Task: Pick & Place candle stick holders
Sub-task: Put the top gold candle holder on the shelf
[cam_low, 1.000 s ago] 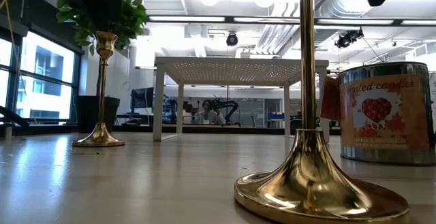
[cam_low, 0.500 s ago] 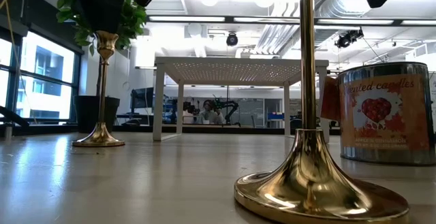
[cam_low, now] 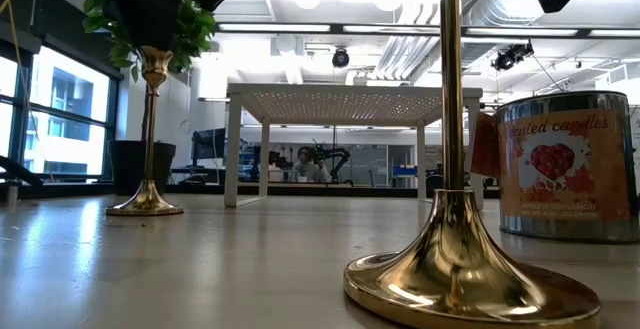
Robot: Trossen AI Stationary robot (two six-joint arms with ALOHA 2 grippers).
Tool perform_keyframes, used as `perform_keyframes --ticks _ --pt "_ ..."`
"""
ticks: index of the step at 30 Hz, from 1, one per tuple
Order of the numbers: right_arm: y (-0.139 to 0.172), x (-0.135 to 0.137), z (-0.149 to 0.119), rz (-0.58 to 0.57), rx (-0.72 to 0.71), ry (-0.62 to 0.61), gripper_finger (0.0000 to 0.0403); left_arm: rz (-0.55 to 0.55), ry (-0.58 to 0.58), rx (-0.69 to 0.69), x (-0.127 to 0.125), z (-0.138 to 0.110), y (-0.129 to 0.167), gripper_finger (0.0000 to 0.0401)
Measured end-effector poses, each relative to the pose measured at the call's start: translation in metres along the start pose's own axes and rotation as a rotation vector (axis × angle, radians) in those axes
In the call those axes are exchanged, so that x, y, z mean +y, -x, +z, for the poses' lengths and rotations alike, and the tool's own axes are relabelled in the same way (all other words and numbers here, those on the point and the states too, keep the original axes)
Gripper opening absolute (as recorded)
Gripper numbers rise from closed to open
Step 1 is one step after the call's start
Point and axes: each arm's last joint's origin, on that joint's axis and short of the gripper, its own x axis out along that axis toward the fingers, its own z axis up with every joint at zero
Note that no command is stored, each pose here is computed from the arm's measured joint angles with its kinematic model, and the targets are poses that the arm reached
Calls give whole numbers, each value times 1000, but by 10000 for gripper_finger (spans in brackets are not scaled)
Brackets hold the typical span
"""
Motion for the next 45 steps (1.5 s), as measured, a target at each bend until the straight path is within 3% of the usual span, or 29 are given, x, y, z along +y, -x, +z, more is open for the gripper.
perform_keyframes --ticks 24,33,45 --pt "0 0 0 -11 -4 -2 108 71 -53 50 -6 4 -19 201" --pt "0 0 0 -11 -4 -2 108 76 -71 43 -6 4 -19 138" --pt "0 0 0 -10 -4 -19 108 60 -103 64 -6 4 -19 137"
